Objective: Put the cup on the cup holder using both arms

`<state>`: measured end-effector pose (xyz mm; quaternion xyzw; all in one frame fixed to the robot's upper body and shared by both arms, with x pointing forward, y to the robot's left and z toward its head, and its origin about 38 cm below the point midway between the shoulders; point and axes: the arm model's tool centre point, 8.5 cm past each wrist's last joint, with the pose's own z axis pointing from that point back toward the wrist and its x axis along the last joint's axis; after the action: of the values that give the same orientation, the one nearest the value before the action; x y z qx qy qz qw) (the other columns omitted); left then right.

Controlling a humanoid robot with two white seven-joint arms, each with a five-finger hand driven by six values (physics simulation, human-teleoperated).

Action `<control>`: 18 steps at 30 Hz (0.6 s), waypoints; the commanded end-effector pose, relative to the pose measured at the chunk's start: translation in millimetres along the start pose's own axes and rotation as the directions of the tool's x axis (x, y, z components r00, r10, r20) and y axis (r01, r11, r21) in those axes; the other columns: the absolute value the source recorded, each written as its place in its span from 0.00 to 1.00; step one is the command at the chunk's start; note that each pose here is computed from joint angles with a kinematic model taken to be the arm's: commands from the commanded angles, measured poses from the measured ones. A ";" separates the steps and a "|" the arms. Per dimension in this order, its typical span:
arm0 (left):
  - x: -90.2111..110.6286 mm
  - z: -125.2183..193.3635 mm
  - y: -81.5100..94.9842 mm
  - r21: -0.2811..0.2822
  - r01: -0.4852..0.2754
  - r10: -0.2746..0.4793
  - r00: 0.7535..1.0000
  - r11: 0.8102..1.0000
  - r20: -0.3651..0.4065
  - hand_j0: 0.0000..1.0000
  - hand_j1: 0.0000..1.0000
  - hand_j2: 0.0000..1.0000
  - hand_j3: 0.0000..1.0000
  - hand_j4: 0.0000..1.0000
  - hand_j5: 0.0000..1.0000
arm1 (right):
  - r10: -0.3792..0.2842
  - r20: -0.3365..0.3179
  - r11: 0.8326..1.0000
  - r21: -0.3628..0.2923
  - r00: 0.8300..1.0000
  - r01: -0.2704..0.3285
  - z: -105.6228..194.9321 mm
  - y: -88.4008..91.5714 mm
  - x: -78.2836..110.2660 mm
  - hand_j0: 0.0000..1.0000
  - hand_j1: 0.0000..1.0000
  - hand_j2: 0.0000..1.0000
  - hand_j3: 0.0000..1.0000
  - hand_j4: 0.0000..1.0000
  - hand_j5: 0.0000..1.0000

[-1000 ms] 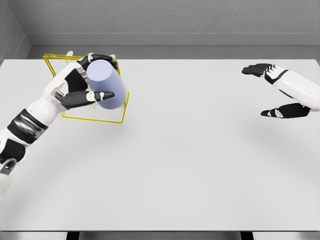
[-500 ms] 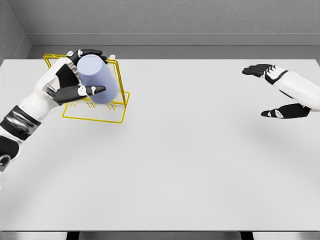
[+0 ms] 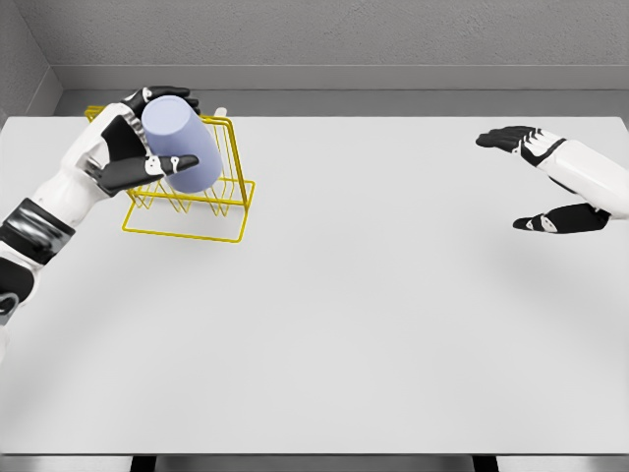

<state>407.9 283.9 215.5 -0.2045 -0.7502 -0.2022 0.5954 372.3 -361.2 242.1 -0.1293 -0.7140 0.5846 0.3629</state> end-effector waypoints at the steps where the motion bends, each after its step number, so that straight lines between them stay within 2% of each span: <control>1: -2.7 0.1 0.7 0.004 -0.008 0.008 1.000 1.000 -0.006 0.71 0.71 0.71 0.71 0.71 0.71 | -0.007 0.000 1.000 -0.004 1.000 0.007 0.3 -0.5 -0.3 1.00 1.00 1.00 1.00 1.00 1.00; 2: -3.1 0.0 0.3 0.003 -0.008 0.008 1.000 1.000 -0.007 0.74 0.74 0.74 0.74 0.74 0.74 | -0.007 0.000 1.000 -0.004 1.000 0.007 0.3 -0.5 -0.3 1.00 1.00 1.00 1.00 1.00 1.00; 5: -3.5 -0.7 -1.1 -0.001 -0.005 0.005 1.000 1.000 -0.014 0.95 0.95 0.95 0.95 0.95 0.95 | -0.007 0.000 1.000 -0.004 1.000 0.007 0.3 -0.5 -0.3 1.00 1.00 1.00 1.00 1.00 1.00; 6: -3.5 -0.7 -1.1 -0.002 -0.004 0.004 1.000 1.000 -0.014 0.96 0.96 0.96 0.96 0.96 0.96 | -0.007 0.000 1.000 -0.004 1.000 0.007 0.3 -0.5 -0.3 1.00 1.00 1.00 1.00 1.00 1.00; 13: -2.0 -1.4 -2.0 -0.005 -0.003 0.003 1.000 1.000 -0.011 0.94 0.94 0.94 0.94 0.94 0.94 | -0.006 -0.001 1.000 -0.004 1.000 0.006 0.3 -0.5 -0.4 1.00 1.00 1.00 1.00 1.00 1.00; 18: 0.0 -2.7 -3.9 -0.012 -0.001 0.001 1.000 1.000 -0.005 0.88 0.88 0.88 0.88 0.88 0.88 | -0.007 0.000 1.000 -0.004 1.000 0.007 0.3 -0.5 -0.3 1.00 1.00 1.00 1.00 1.00 1.00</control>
<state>408.4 279.8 215.2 -0.2060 -0.7475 -0.2066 0.5968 372.4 -361.5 241.8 -0.1296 -0.7136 0.5847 0.3635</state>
